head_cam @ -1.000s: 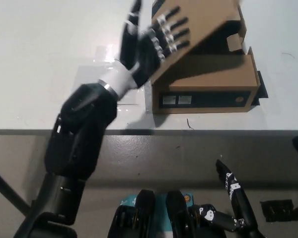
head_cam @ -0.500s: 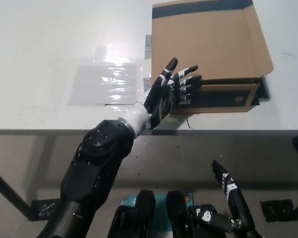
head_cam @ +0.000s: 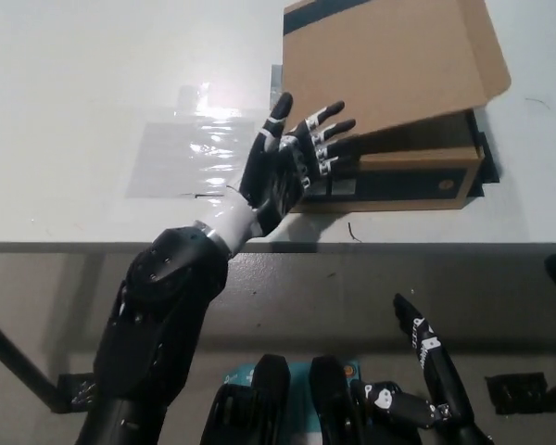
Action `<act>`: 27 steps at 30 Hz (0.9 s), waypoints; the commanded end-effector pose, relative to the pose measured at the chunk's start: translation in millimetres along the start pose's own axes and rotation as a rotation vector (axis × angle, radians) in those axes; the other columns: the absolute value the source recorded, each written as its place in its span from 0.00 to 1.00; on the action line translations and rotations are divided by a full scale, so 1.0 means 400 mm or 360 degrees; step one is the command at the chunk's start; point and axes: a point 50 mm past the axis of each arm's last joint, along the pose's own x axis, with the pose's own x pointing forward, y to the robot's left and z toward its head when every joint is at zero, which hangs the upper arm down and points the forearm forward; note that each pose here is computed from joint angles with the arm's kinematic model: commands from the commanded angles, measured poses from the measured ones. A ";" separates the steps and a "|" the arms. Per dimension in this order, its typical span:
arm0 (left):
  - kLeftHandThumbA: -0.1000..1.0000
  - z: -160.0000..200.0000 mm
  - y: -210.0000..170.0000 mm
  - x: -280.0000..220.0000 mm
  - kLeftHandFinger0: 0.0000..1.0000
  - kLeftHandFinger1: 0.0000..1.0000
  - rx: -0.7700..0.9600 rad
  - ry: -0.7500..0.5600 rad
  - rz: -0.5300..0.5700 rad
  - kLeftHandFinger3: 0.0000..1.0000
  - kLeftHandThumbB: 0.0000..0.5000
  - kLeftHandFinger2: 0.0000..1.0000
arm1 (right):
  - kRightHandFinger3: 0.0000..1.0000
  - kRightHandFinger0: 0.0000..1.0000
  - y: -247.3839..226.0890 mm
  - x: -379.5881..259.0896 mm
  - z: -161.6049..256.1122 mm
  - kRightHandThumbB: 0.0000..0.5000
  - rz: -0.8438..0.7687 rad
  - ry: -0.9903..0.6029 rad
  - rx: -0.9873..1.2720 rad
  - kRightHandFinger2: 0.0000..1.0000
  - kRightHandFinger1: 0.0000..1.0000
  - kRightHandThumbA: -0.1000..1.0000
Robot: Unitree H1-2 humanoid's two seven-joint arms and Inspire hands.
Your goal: A small storge box is placed at the center of the table and the robot uses its left hand to push the lid and close it
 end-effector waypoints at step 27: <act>1.00 -0.073 0.006 -0.583 1.00 1.00 0.0515 -0.0085 0.0267 1.00 0.61 1.00 | 1.00 1.00 0.015 0.026 0.022 0.66 0.0026 -0.0112 0.0042 1.00 1.00 1.00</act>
